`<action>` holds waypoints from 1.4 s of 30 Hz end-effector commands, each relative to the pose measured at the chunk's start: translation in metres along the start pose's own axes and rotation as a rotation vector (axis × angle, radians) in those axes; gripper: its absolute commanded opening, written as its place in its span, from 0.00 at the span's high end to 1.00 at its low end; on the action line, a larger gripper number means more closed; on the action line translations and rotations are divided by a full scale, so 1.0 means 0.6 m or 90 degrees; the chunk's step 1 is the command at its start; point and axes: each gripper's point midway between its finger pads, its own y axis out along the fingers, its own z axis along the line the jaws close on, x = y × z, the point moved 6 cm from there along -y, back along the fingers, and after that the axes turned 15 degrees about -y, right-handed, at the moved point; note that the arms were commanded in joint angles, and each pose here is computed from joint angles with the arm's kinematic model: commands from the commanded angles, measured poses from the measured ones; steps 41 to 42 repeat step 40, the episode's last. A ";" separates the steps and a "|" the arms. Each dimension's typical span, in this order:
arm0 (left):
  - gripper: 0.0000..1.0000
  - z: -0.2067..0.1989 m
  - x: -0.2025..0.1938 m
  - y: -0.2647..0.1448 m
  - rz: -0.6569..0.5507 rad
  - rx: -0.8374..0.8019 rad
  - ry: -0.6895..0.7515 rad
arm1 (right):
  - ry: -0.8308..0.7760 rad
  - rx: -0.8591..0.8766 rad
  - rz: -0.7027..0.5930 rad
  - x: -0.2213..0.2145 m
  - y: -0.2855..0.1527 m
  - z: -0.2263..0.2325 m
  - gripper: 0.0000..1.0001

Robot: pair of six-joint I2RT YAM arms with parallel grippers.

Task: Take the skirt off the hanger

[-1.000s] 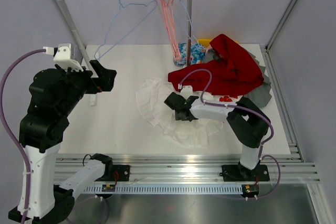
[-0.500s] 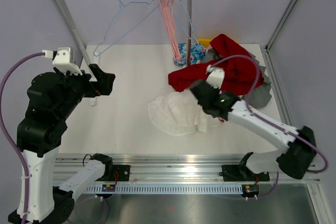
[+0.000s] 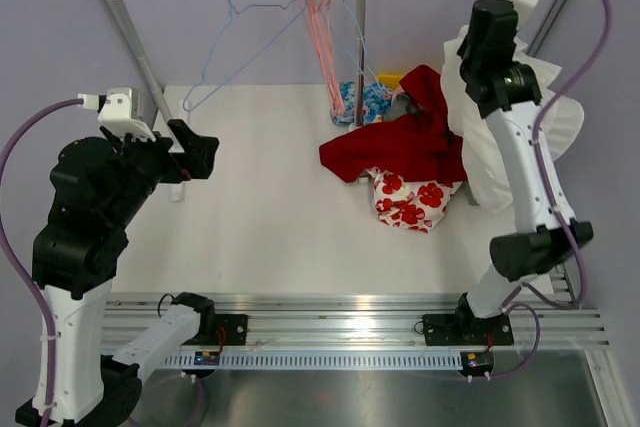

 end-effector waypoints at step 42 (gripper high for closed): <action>0.01 0.058 -0.008 -0.079 -0.097 0.113 0.013 | 0.103 0.348 -0.153 -0.121 -0.373 -0.159 0.00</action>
